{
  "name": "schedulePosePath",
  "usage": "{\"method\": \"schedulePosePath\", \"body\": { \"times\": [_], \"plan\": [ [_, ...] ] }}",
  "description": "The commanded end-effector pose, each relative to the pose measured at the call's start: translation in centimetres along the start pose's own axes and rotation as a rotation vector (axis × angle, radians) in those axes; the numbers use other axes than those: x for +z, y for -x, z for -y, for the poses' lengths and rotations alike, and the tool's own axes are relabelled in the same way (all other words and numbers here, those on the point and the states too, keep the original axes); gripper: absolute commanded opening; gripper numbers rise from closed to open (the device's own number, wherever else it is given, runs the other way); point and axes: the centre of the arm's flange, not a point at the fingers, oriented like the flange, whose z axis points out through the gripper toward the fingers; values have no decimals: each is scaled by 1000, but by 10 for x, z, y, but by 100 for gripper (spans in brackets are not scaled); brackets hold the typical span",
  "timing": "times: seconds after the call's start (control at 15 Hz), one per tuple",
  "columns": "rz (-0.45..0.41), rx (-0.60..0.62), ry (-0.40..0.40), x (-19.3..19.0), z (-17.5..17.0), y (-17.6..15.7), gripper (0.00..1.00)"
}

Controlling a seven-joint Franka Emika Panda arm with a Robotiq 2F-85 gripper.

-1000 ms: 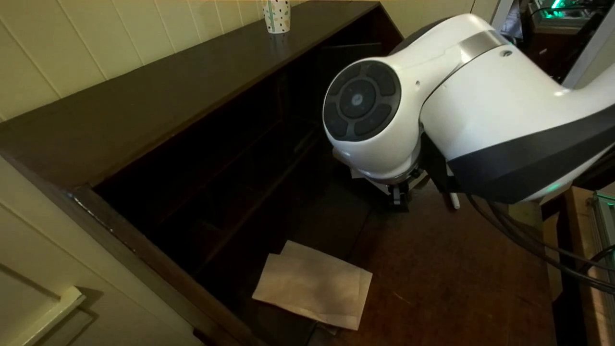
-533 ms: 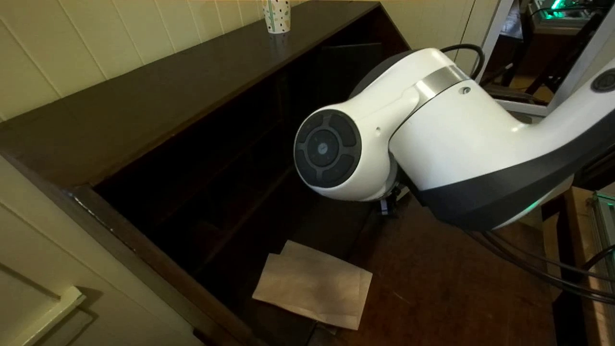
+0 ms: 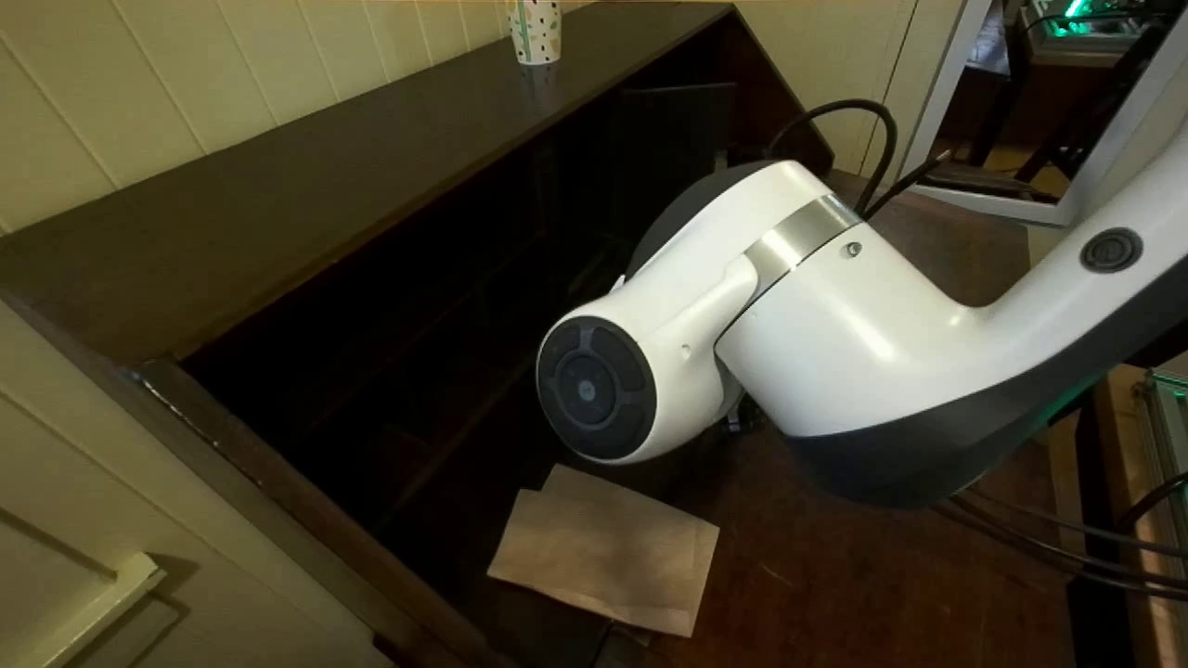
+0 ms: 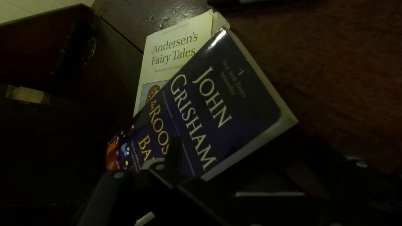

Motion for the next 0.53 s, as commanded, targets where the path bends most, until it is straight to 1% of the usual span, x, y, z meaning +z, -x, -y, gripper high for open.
{"method": "schedulePosePath", "body": {
  "times": [0.0, 0.47],
  "plan": [
    [7, -5, 86, 6, 11, -14, 100],
    [13, 24, 176, 15, 21, -19, 100]
  ]
}}
